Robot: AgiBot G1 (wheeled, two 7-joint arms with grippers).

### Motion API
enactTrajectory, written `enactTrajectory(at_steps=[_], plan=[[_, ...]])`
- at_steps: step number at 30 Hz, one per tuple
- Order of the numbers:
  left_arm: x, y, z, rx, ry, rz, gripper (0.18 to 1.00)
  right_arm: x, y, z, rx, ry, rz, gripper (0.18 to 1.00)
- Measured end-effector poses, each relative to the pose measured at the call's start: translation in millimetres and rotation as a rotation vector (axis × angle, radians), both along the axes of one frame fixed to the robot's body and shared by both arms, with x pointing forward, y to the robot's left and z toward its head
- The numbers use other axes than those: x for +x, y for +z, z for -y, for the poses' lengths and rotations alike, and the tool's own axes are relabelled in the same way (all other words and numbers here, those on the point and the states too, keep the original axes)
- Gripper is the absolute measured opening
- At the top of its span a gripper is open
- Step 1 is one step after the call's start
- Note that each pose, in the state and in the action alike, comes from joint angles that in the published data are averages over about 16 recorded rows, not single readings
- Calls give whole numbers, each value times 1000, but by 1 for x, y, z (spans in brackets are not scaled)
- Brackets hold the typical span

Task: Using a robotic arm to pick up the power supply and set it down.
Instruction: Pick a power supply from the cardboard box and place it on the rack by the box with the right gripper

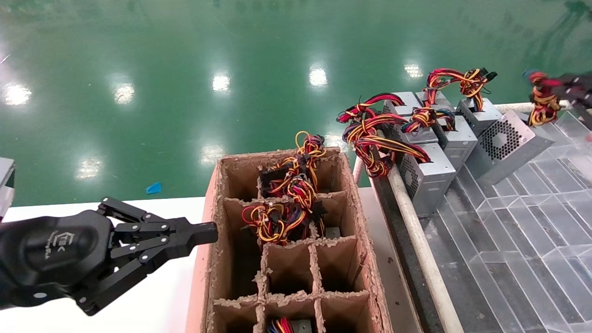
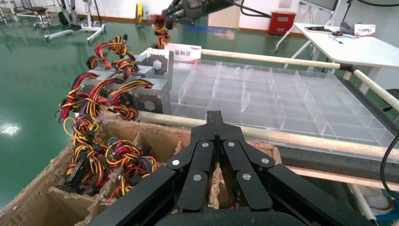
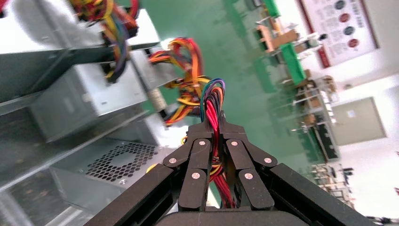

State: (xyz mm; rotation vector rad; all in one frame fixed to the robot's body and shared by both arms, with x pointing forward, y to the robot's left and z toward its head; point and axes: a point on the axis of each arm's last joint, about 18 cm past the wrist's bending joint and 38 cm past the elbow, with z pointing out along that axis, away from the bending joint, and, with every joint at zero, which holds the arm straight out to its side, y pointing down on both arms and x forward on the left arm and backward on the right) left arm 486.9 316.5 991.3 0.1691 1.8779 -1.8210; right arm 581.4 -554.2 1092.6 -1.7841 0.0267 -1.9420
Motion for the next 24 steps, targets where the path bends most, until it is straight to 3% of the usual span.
enactTrajectory(at_steps=[24], plan=[[0, 0, 0, 0, 0, 0, 191, 13, -5, -20, -51, 52, -46, 192]])
